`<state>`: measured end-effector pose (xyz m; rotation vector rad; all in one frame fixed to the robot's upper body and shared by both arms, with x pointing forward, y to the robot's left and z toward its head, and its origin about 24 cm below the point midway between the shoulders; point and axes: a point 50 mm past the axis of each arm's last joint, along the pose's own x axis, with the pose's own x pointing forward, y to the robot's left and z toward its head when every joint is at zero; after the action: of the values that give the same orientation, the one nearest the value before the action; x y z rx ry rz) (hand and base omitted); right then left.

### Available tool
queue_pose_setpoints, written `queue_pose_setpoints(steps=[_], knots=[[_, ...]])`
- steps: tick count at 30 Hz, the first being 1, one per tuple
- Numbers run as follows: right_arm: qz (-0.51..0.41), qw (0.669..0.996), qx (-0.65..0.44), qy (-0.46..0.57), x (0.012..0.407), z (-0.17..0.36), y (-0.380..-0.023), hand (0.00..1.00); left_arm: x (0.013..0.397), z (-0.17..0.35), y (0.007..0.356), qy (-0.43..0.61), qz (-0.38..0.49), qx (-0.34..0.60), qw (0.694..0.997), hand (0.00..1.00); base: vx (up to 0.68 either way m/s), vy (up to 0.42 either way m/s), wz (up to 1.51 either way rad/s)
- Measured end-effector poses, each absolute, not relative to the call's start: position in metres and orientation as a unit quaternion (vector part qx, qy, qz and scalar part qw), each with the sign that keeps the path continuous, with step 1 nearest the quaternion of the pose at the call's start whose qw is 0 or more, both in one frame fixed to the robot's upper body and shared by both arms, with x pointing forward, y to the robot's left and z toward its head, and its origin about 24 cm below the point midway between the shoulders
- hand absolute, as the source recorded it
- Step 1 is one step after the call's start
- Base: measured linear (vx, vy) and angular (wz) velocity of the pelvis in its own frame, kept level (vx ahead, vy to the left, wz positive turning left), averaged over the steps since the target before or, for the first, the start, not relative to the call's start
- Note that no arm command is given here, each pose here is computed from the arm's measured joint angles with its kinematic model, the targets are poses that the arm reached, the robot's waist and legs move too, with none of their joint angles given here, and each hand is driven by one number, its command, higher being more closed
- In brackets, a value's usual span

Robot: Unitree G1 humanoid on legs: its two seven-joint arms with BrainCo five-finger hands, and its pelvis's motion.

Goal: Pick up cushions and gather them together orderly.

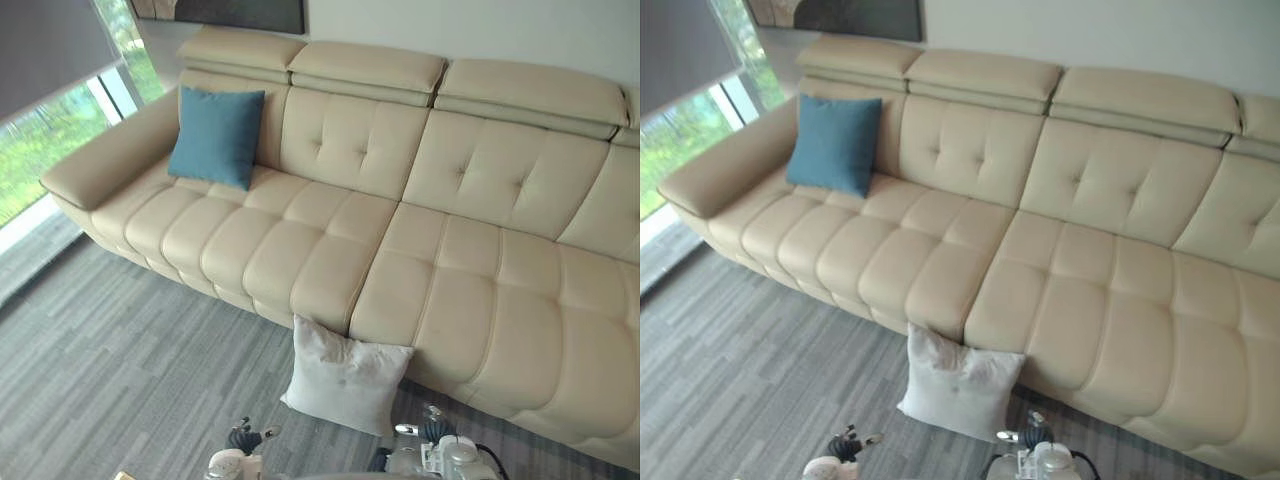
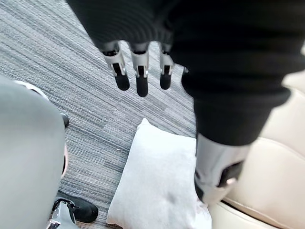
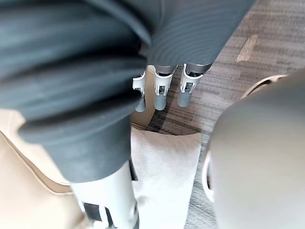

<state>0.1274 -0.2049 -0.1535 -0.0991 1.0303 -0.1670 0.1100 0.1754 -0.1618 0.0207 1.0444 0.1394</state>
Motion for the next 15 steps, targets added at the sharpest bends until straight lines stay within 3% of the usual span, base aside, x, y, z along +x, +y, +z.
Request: queue_pose_setpoints(steps=[5, 15], knots=[[-0.086, 0.861, -0.052, 0.498, 0.124, -0.154, -0.208, 0.00, 0.114, -0.160, 0.178, 0.489, 0.067, 0.016, 0.870, 0.00, 0.04, -0.095, -0.40], [-0.095, 0.851, -0.040, 0.514, 0.115, -0.159, -0.204, 0.00, 0.114, -0.158, 0.189, 0.490, 0.072, 0.031, 0.868, 0.00, 0.11, 0.113, -0.57]])
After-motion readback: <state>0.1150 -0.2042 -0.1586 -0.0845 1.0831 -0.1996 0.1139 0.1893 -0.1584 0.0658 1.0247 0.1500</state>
